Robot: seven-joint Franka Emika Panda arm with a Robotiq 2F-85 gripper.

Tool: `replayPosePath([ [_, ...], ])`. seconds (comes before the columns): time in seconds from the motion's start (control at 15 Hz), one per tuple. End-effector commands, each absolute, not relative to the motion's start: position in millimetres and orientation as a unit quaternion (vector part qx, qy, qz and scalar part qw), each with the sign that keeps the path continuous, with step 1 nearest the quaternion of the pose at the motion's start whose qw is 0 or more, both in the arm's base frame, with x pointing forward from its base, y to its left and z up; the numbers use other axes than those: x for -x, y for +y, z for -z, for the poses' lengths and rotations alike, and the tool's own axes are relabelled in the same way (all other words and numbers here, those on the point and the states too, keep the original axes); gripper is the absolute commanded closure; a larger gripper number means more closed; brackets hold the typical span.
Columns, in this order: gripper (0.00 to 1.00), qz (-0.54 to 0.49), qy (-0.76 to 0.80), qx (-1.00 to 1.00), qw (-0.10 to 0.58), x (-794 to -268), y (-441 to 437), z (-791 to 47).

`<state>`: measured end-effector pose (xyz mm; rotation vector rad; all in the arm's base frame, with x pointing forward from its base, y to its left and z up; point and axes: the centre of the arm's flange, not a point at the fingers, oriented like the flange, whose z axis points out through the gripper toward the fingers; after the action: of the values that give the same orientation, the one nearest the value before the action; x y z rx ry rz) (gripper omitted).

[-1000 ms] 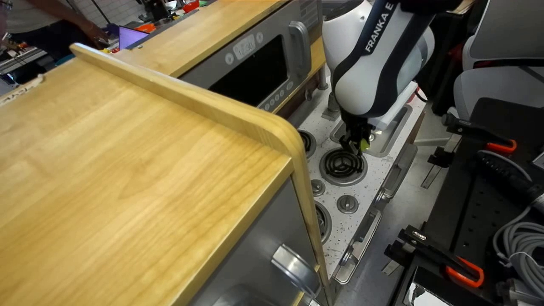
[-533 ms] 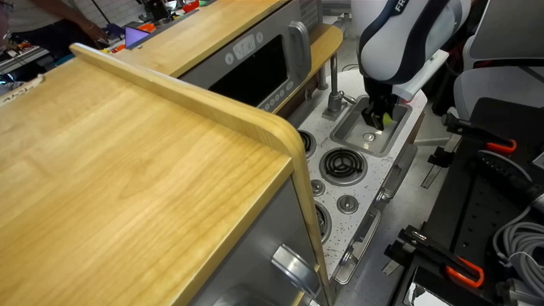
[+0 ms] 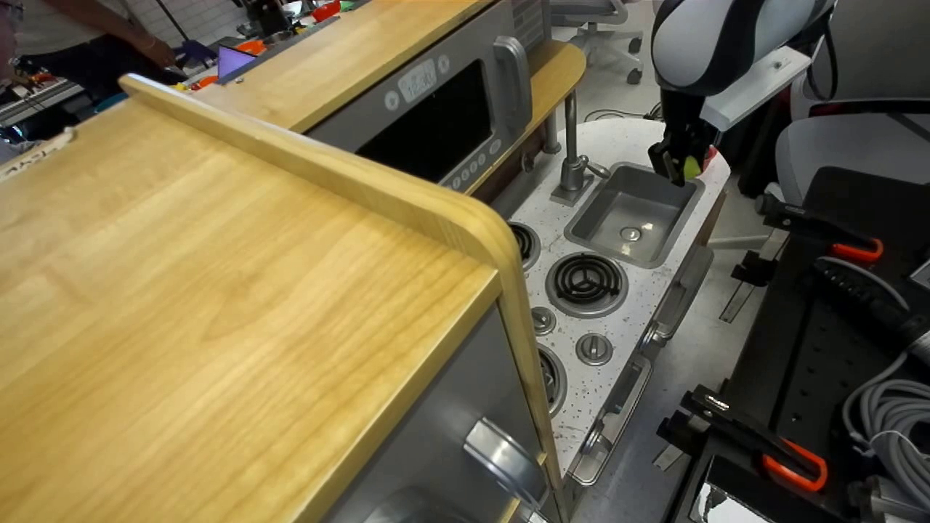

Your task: Pick up the lemon toy from the stove and put it in the sink.

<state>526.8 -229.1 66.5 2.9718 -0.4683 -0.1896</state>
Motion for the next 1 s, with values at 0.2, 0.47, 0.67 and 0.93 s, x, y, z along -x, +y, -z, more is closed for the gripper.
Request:
replayPosePath([
  [0.2,0.84,0.057,-0.195,-0.977,0.065,-547.0,-256.2,-22.6],
  [0.47,0.84,0.059,-0.186,-0.978,0.071,-562.3,-256.6,4.4],
  [0.67,0.84,0.064,-0.167,-0.981,0.074,-569.3,-253.7,23.9],
  [0.93,0.84,0.066,-0.154,-0.983,0.078,-577.1,-249.7,46.3],
])
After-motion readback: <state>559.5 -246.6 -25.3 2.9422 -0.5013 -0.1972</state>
